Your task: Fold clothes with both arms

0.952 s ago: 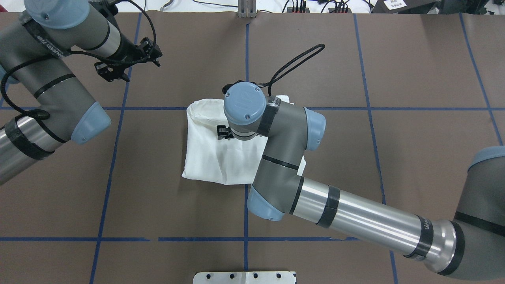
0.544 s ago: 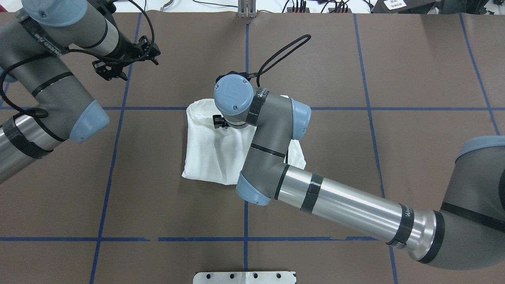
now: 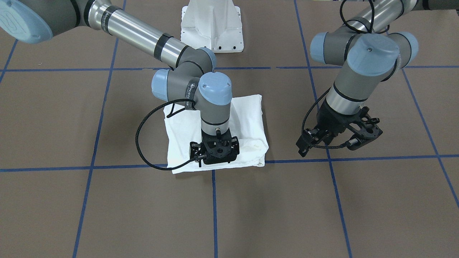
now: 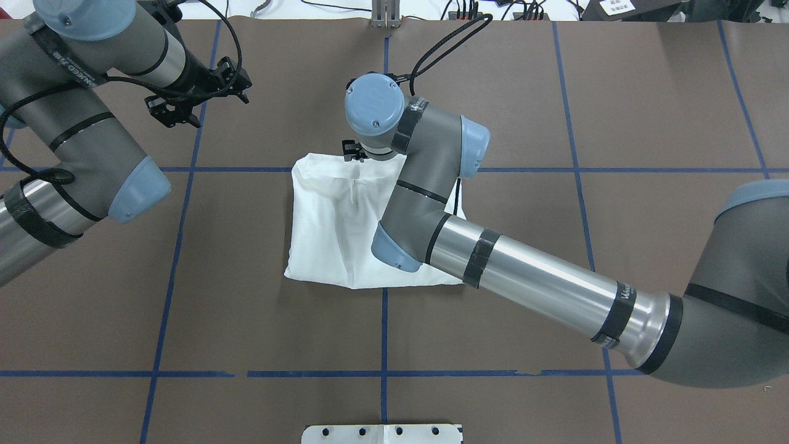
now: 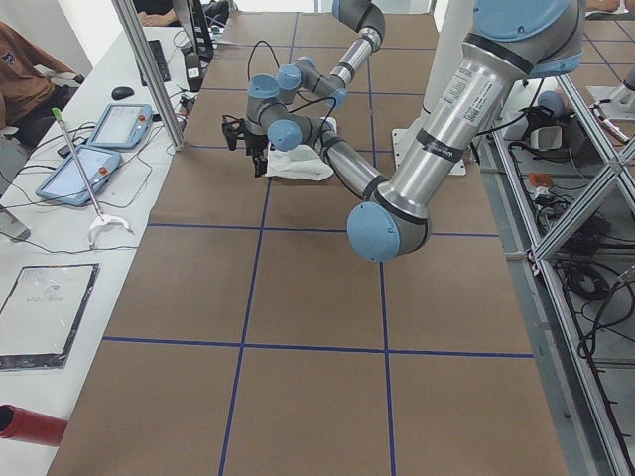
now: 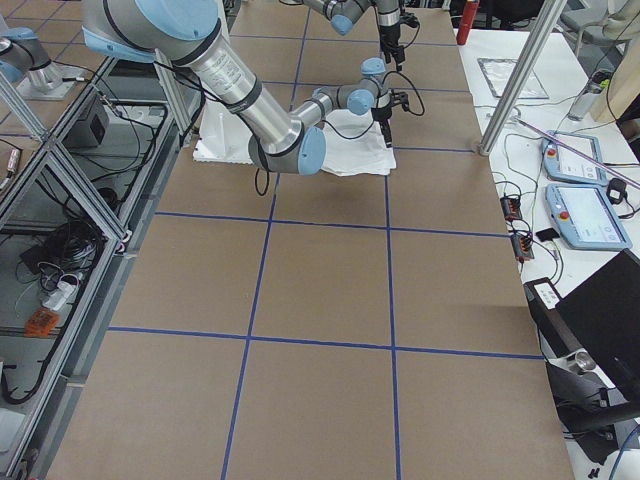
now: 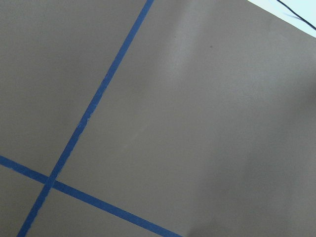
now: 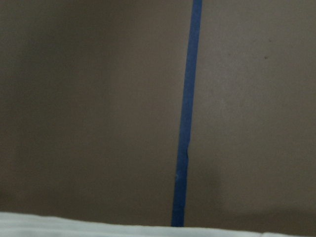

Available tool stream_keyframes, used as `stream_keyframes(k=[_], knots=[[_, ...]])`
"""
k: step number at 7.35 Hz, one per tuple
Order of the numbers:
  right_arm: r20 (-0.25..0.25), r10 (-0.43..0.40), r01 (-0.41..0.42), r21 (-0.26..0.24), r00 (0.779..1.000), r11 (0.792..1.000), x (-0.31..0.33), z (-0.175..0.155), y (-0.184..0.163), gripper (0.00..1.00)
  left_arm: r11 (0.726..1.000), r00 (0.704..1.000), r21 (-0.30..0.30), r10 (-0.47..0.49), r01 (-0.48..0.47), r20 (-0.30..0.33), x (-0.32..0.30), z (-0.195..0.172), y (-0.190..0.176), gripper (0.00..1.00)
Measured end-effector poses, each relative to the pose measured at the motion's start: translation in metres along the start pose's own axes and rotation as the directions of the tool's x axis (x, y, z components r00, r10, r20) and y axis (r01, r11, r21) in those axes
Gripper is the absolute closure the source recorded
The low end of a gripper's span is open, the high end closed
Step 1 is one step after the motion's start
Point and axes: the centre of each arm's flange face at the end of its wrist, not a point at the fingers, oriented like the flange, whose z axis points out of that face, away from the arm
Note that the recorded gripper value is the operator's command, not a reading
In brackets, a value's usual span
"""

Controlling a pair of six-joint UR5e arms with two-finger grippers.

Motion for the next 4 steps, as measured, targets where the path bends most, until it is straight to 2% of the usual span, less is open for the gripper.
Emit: stream_keyframes(k=[2, 4], knots=[[0.035, 0.001, -0.001, -0.010, 0.999, 1.000, 0.032, -0.022, -0.034, 0.00, 0.999, 0.999, 0.000, 0.037, -0.037, -0.010, -0.008, -0.008, 0.003, 0.00], [0.076, 0.001, 0.002, -0.039, 0.997, 0.999, 0.140, -0.051, -0.056, 0.00, 0.981, 0.981, 0.012, 0.193, -0.192, -0.004, -0.055, -0.024, 0.006, 0.00]])
